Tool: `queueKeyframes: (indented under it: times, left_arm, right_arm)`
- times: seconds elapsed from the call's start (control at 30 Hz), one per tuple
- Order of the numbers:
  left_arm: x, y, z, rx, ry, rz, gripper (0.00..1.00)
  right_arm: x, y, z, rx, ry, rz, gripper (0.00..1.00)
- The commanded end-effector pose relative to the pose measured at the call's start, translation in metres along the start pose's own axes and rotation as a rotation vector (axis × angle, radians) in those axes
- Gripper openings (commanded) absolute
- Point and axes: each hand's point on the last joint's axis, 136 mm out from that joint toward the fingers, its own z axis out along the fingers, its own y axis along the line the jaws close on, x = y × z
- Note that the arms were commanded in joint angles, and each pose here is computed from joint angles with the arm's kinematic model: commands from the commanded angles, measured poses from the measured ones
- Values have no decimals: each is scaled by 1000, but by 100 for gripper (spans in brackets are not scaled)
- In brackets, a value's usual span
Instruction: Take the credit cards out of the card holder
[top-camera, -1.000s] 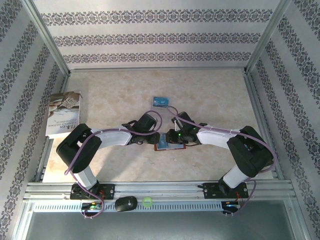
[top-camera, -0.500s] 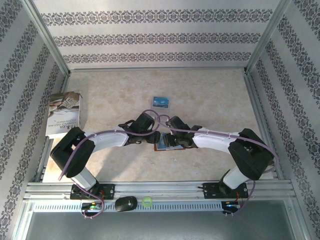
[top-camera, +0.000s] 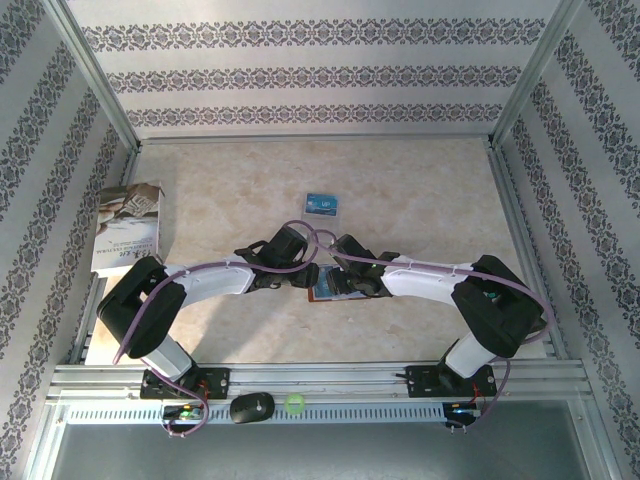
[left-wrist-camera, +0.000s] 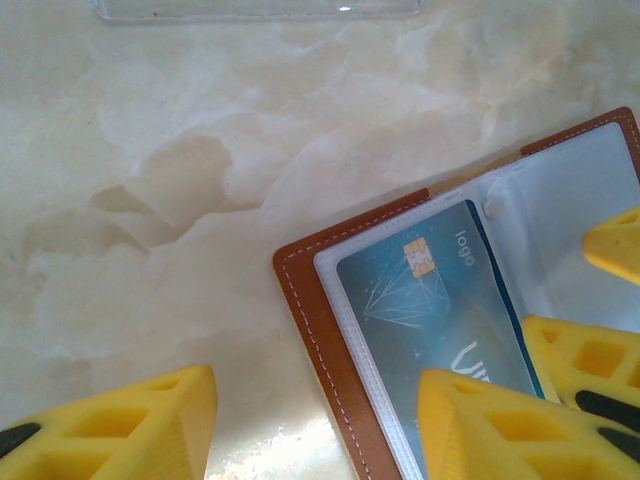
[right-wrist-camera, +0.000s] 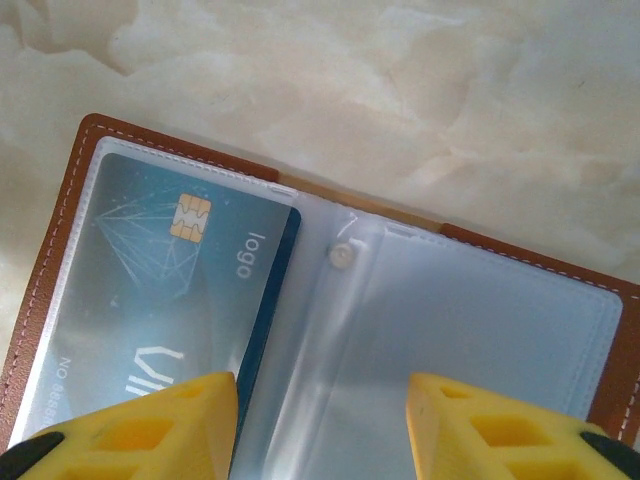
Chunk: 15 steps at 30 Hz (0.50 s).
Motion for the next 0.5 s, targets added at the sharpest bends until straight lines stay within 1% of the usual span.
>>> queueKeyframes:
  times: [0.0, 0.33, 0.47]
  left_arm:
    - [4, 1, -6, -11, 5, 21, 56]
    - [5, 2, -6, -13, 8, 21, 56]
    - [6, 2, -6, -15, 9, 23, 56]
  right_arm:
    - [1, -1, 1, 27, 6, -22, 49]
    - [15, -4, 14, 71, 59, -31, 48]
    - [19, -17, 11, 149, 61, -13, 47]
